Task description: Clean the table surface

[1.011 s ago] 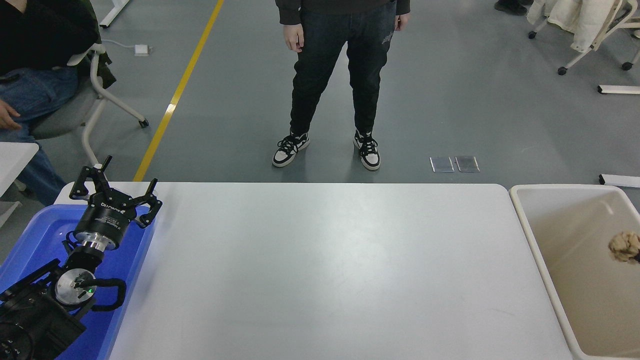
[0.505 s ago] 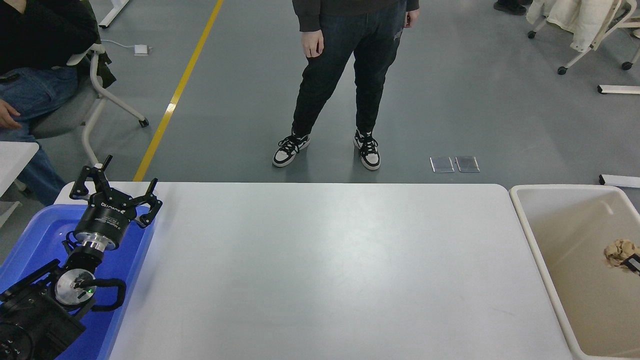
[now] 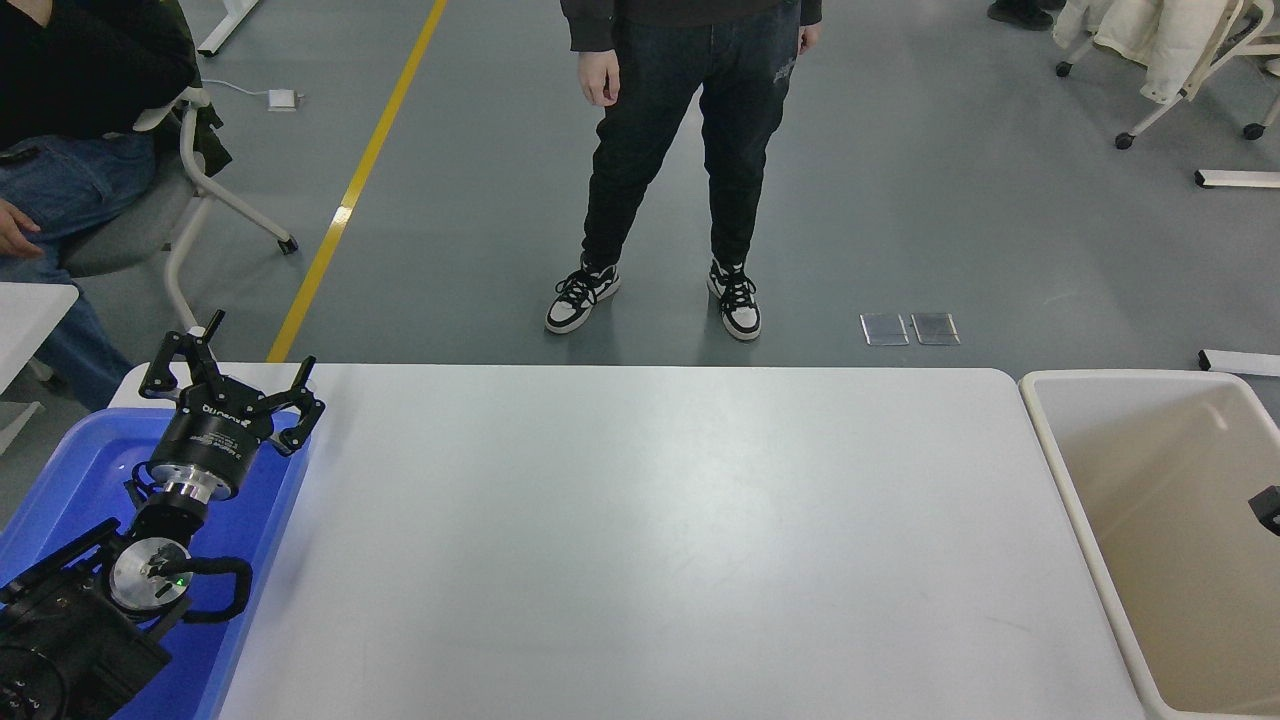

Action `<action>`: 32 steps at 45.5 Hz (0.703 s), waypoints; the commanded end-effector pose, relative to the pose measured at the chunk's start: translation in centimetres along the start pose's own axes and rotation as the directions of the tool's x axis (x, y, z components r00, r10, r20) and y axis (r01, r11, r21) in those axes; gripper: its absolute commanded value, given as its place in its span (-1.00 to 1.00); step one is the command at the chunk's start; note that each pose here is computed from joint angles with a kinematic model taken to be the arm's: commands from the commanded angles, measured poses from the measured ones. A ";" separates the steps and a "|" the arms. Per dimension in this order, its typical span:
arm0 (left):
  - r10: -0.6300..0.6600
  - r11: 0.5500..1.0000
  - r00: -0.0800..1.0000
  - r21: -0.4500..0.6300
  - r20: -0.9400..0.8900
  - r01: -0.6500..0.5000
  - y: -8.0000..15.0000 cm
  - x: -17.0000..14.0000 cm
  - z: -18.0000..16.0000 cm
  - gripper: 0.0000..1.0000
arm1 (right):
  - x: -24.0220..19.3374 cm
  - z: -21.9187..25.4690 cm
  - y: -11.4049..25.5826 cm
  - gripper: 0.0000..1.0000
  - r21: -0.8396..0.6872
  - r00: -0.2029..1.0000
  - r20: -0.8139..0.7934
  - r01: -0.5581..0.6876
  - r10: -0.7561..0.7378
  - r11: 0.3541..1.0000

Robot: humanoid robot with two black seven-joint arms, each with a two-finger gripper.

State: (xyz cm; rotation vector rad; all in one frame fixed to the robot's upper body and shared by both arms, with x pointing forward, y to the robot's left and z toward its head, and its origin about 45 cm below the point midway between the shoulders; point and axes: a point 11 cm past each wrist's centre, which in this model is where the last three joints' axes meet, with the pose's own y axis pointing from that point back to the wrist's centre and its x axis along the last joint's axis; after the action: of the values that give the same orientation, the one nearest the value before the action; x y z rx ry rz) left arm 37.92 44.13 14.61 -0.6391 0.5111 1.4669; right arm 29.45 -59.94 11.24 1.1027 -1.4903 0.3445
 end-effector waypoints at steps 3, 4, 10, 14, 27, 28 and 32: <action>0.000 1.000 1.000 0.000 0.000 0.000 0.0 0.0 0.0 1.00 | 1.7 -0.2 -0.3 1.00 -0.019 0.993 0.100 -0.061 0.063 0.998; 0.000 1.000 1.000 0.000 0.000 0.000 0.0 0.0 0.0 1.00 | 2.1 -0.4 -0.5 1.00 -0.019 0.990 0.121 -0.075 0.077 0.997; 0.000 1.000 1.000 0.000 0.000 0.000 0.0 0.0 0.0 1.00 | 4.2 -0.2 -0.7 1.00 -0.042 0.966 0.223 -0.126 0.132 0.991; 0.000 1.000 1.000 0.000 0.000 0.000 0.0 0.0 0.0 1.00 | 5.6 0.4 -0.7 1.00 -0.055 0.934 0.332 -0.121 0.133 0.991; 0.000 1.000 1.000 0.000 0.000 0.000 0.0 0.0 0.0 1.00 | 5.7 -2.6 -1.4 0.99 0.013 0.733 0.677 -0.107 0.070 0.994; 0.000 1.000 1.000 0.000 0.000 0.000 0.0 0.0 0.0 1.00 | 5.5 -3.3 -1.5 0.99 0.027 0.700 0.712 -0.110 0.058 0.994; 0.000 1.000 1.000 0.000 0.000 0.000 0.0 0.0 0.0 1.00 | 5.5 -5.6 -1.6 1.00 0.070 0.537 0.844 -0.140 0.016 0.988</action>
State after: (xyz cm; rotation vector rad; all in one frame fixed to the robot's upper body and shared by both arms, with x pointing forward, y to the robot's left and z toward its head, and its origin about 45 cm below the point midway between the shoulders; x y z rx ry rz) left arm 37.92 44.15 14.62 -0.6390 0.5107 1.4672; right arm 31.62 -61.89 15.63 1.1933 -2.0714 0.0877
